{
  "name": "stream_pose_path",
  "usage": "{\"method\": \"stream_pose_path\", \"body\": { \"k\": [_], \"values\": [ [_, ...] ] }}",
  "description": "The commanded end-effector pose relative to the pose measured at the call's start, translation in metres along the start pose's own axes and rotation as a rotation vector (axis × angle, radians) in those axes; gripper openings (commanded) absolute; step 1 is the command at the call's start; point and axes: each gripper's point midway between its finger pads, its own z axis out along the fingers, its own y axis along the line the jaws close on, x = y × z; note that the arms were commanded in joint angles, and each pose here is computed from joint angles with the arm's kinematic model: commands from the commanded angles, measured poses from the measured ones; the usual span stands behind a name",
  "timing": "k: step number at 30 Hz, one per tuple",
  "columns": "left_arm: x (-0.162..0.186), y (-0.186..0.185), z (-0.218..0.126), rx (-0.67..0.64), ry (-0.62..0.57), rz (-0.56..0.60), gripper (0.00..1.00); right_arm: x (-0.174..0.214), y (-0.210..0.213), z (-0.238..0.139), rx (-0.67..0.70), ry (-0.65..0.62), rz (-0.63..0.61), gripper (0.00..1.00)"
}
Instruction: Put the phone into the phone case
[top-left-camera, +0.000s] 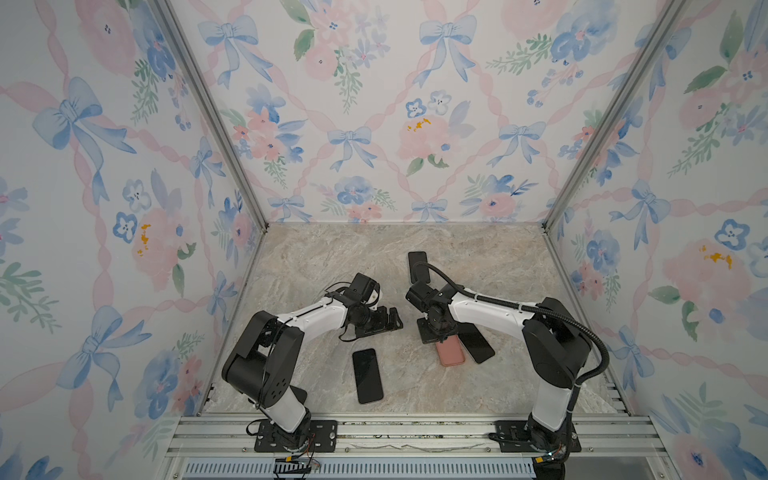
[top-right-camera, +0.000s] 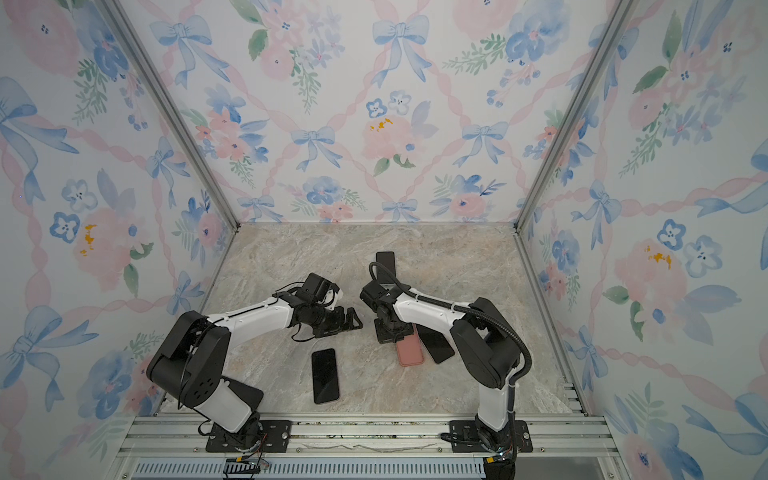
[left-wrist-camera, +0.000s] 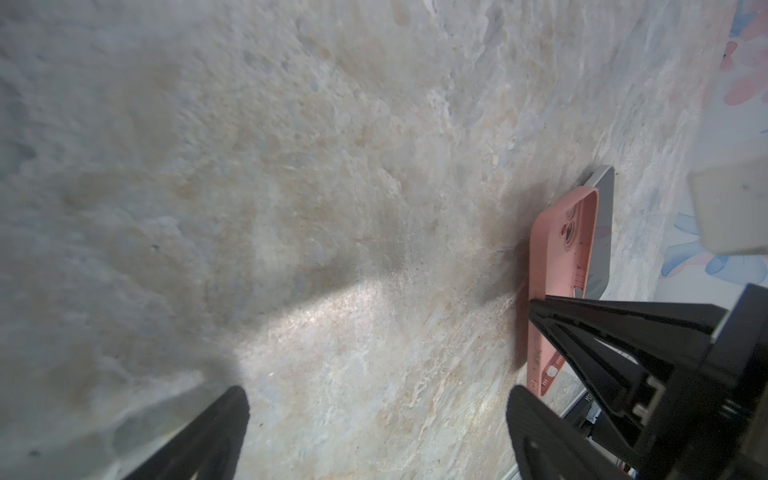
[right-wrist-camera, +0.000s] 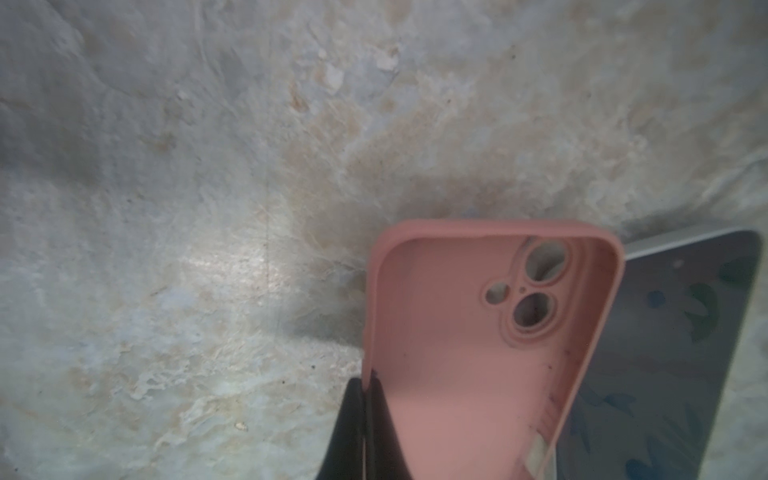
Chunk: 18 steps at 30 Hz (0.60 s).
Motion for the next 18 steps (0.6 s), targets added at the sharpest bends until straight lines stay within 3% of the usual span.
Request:
{"method": "stream_pose_path", "body": {
  "k": [1,12,18],
  "values": [
    [0.0,-0.005,-0.006,0.03,-0.009,0.017,0.98,-0.005,0.014,0.0,-0.027,-0.015,0.012,0.03],
    [-0.003,-0.006,-0.009,0.037,-0.02,0.013,0.98,-0.005,0.037,0.005,-0.043,-0.037,-0.055,0.11],
    [-0.003,-0.008,-0.011,0.043,-0.024,0.015,0.98,-0.007,0.035,-0.003,-0.038,-0.055,-0.061,0.34]
  ]
}}
